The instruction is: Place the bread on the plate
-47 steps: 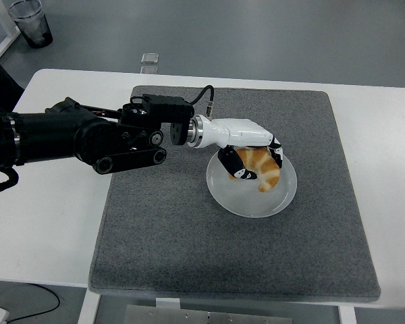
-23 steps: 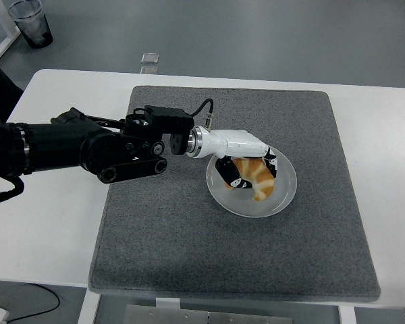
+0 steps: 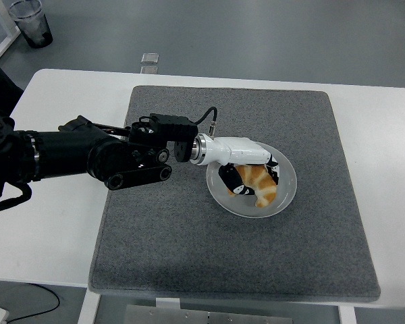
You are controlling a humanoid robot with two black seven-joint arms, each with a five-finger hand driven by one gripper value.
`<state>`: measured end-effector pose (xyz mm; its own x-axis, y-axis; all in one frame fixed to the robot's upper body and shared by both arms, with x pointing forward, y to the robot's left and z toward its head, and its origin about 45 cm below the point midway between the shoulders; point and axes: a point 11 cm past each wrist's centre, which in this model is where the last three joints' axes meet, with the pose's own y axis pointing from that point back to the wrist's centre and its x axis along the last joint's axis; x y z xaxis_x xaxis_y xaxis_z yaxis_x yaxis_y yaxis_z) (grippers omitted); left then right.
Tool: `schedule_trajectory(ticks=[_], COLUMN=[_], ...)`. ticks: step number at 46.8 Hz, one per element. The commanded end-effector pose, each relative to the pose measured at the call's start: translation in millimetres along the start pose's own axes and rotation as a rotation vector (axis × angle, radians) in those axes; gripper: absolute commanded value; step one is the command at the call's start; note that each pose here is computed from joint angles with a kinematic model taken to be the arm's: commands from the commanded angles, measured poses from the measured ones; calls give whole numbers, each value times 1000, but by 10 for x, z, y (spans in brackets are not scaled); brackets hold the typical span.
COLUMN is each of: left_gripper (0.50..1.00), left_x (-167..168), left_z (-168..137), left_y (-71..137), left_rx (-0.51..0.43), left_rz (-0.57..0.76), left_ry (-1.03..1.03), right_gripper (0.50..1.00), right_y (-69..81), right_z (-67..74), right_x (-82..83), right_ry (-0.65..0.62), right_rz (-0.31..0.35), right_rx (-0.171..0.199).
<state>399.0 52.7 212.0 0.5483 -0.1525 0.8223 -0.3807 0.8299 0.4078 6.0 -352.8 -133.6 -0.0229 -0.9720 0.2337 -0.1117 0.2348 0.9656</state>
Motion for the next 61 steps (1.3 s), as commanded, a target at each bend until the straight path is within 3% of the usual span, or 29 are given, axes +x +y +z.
schedule_trajectory(ticks=[1, 10, 16, 21, 28, 45, 61], left_gripper=[500, 500, 735, 863, 975, 992, 994], left_x=[1, 14, 49, 54, 52, 151, 698], left_z=[-3, -4, -5, -1, 3, 45, 100], left_y=[1, 1, 2, 1, 0, 3, 59], left_rx=[1, 2, 3, 1, 0, -10, -43], left_rz=[2, 14, 51, 57, 60, 90, 302], left_ry=[-1, -6, -17, -17, -8, 18, 224], right_gripper=[952, 952, 952, 952, 952, 952, 952], right_y=[0, 0, 0, 1, 1, 0, 1], right_z=[-1, -1, -1, 9, 9, -1, 9], right_x=[0, 0, 0, 0, 0, 0, 0], right_ry=[0, 0, 0, 0, 0, 0, 0], right_rz=[0, 0, 0, 0, 0, 0, 0], right_rx=[0, 0, 0, -1, -1, 0, -1])
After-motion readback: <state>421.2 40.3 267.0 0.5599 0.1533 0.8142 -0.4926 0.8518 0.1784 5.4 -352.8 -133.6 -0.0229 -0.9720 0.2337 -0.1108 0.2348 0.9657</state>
